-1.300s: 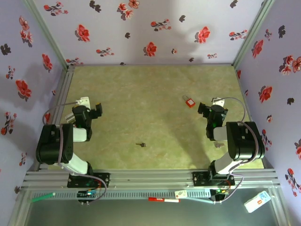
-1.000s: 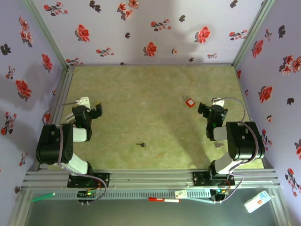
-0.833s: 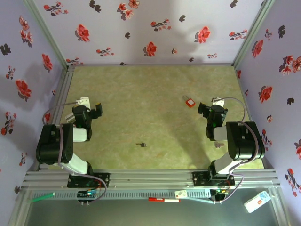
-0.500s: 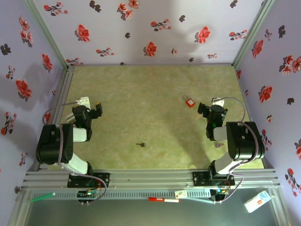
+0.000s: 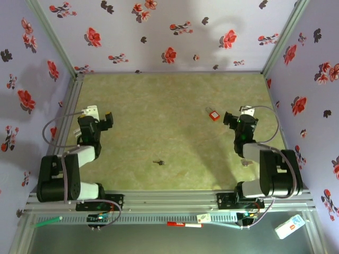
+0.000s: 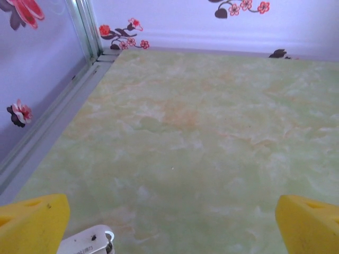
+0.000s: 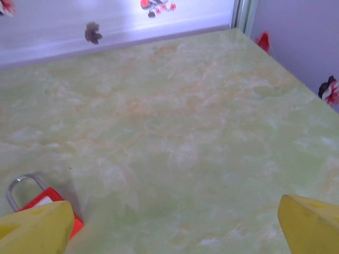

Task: Unlock with the key

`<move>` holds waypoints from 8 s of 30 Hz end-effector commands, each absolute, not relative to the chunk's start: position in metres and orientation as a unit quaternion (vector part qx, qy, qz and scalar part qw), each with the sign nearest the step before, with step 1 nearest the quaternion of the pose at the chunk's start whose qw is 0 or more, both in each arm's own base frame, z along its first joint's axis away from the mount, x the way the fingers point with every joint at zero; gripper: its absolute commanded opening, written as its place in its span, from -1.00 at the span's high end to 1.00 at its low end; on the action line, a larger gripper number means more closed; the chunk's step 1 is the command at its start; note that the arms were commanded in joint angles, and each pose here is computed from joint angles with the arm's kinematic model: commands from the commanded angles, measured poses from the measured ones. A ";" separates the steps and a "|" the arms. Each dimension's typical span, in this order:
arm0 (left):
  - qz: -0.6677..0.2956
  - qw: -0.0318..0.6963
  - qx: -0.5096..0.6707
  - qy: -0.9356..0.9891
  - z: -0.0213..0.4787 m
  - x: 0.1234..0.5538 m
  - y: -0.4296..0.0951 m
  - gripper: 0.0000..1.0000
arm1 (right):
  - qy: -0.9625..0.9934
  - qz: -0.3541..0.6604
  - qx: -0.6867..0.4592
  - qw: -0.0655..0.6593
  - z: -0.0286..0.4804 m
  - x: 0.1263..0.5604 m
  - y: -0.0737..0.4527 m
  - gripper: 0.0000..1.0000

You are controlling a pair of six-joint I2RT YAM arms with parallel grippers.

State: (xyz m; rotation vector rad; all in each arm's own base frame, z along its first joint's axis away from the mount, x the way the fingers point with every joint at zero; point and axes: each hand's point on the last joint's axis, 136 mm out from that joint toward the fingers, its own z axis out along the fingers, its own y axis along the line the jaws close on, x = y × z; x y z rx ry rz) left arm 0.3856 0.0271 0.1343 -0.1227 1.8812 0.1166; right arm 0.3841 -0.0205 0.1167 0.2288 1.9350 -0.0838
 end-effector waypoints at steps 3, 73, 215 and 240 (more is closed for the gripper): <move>0.029 0.599 -0.089 0.795 0.180 0.384 0.027 -0.99 | 0.838 -0.022 0.104 0.535 0.140 0.372 -0.006 -0.98; -0.321 0.328 -0.080 0.885 0.196 0.385 -0.183 -0.99 | 0.863 -0.079 0.493 0.073 0.084 0.204 -0.084 -0.63; -0.330 0.289 -0.129 0.889 0.137 0.374 -0.174 -0.87 | 0.886 0.029 0.462 -0.020 0.006 0.173 0.022 0.29; -0.354 0.271 -0.121 0.887 0.127 0.379 -0.199 -0.86 | 0.916 0.046 0.399 -0.022 0.021 0.180 0.024 1.00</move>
